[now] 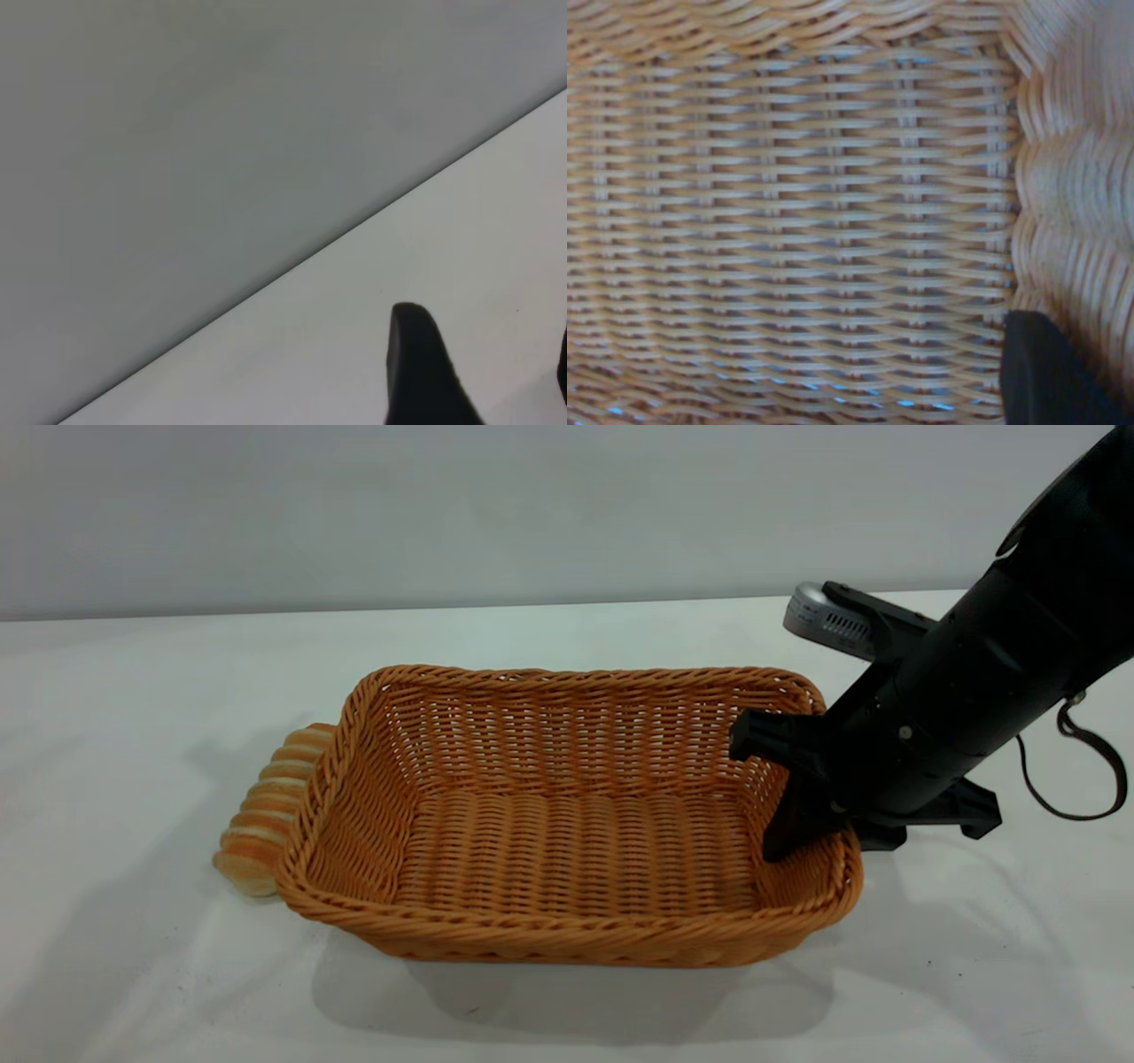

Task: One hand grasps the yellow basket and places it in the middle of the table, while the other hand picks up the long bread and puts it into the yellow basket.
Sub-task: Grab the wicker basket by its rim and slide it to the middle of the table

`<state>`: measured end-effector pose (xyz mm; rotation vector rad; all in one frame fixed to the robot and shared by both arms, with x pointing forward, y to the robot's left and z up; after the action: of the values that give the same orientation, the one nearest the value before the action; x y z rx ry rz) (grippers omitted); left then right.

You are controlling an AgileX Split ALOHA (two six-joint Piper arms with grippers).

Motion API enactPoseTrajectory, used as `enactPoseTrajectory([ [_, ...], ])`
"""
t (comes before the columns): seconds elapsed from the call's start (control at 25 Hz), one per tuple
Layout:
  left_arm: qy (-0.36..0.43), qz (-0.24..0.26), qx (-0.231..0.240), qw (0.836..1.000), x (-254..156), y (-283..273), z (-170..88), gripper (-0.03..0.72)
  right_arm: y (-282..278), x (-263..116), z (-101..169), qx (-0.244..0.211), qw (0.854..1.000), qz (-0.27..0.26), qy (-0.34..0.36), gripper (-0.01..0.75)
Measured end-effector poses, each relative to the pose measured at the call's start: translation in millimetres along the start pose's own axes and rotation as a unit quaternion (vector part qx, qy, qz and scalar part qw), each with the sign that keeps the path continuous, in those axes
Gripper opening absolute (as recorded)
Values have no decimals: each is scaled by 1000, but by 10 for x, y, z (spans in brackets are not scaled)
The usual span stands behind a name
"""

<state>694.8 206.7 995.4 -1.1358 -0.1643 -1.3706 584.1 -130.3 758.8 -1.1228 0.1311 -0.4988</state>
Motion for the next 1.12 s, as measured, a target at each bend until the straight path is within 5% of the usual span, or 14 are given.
enactPoseTrajectory([
  [0.4, 0, 0, 0, 1000, -1, 0, -1, 449, 53, 41, -8, 5, 1000, -12, 1, 67],
  [0.76, 0, 0, 0, 1000, -1, 0, -1, 449, 50, 66, 15, 7, 1000, -16, 2, 399],
  [1.12, 0, 1, -2, 1000, -5, 0, -7, 449, -123, 218, 108, 13, 998, -54, -26, 475],
])
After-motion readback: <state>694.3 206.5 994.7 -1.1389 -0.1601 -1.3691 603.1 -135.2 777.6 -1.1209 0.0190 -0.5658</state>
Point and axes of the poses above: a point on each arm's last joint axis where the gripper is mounted, y pointing out along that axis toward the gripper, z along the wrist's bending axis when the last joint is at zero, x = y × z, the point moved 9 cm from there along y, pointing out along that axis toward the gripper, and after that the axes turned 15 degrees about y, right-handed, at the moved point
